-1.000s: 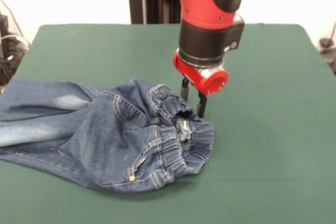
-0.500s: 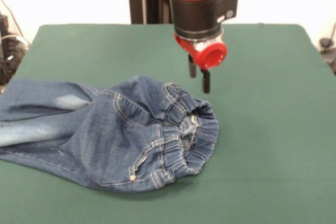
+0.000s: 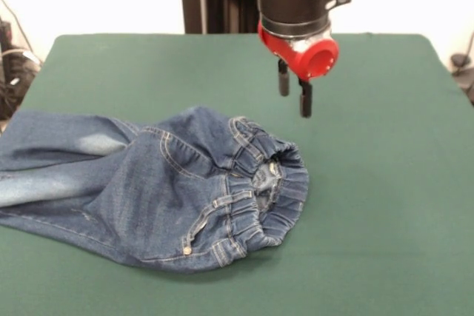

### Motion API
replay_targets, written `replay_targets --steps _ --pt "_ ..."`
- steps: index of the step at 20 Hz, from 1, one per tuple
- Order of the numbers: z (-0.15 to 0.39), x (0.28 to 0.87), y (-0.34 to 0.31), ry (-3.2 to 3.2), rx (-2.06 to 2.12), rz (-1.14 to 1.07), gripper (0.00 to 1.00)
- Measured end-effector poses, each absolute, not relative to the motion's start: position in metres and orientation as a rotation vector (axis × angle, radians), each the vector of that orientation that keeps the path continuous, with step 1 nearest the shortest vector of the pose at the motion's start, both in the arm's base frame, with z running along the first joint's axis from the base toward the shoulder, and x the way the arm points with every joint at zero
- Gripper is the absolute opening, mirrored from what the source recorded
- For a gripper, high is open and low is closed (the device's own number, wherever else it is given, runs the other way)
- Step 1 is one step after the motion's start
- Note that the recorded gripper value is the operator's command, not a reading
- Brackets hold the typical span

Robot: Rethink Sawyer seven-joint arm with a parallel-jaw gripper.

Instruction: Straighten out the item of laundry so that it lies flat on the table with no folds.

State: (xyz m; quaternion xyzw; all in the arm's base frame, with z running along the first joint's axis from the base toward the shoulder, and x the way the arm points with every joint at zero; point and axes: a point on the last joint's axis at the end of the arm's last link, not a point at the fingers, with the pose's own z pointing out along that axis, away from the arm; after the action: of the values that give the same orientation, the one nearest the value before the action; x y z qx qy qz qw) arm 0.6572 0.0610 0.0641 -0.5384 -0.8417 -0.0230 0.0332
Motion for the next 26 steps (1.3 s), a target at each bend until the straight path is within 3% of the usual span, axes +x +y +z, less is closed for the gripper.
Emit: replay_targets --steps 26 --pt "0.026 0.680 0.027 -2.740 -1.714 0.070 1.00"
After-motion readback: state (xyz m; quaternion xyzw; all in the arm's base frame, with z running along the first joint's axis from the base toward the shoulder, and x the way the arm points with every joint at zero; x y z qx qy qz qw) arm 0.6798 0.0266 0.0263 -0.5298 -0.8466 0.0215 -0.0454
